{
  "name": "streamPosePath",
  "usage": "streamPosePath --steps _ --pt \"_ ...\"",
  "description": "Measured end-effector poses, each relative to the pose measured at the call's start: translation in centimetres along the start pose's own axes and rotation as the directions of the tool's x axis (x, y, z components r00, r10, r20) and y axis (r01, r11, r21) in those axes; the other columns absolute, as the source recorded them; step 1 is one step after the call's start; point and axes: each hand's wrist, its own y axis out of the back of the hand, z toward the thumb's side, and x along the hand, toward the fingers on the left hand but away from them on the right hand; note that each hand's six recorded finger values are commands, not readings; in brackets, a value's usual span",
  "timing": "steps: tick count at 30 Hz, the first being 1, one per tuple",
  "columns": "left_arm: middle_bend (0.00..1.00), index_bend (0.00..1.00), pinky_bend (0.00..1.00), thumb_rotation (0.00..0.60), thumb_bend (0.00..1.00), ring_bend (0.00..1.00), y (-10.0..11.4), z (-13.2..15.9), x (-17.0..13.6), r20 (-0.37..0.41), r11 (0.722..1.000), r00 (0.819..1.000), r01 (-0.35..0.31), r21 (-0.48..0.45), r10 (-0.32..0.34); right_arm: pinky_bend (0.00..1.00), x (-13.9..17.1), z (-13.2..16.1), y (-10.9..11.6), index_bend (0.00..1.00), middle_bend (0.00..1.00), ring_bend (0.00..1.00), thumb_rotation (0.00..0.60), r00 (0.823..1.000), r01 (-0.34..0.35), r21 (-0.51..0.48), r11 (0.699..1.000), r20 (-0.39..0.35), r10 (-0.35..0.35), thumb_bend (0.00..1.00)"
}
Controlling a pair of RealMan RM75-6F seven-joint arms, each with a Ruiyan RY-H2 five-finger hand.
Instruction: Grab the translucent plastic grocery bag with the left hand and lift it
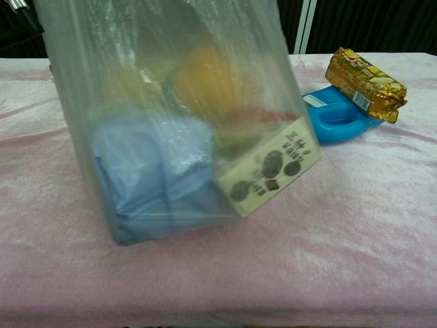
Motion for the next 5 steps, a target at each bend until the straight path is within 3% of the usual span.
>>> streamPosePath --steps 5 --pt "1.0 0.76 0.85 0.6 0.35 0.92 -0.01 0.1 0.01 -0.001 1.0 1.0 0.003 -0.008 -0.003 0.03 0.0 0.02 0.0 0.0 0.0 0.0 0.6 1.0 0.001 0.0 1.0 0.0 -0.001 0.22"
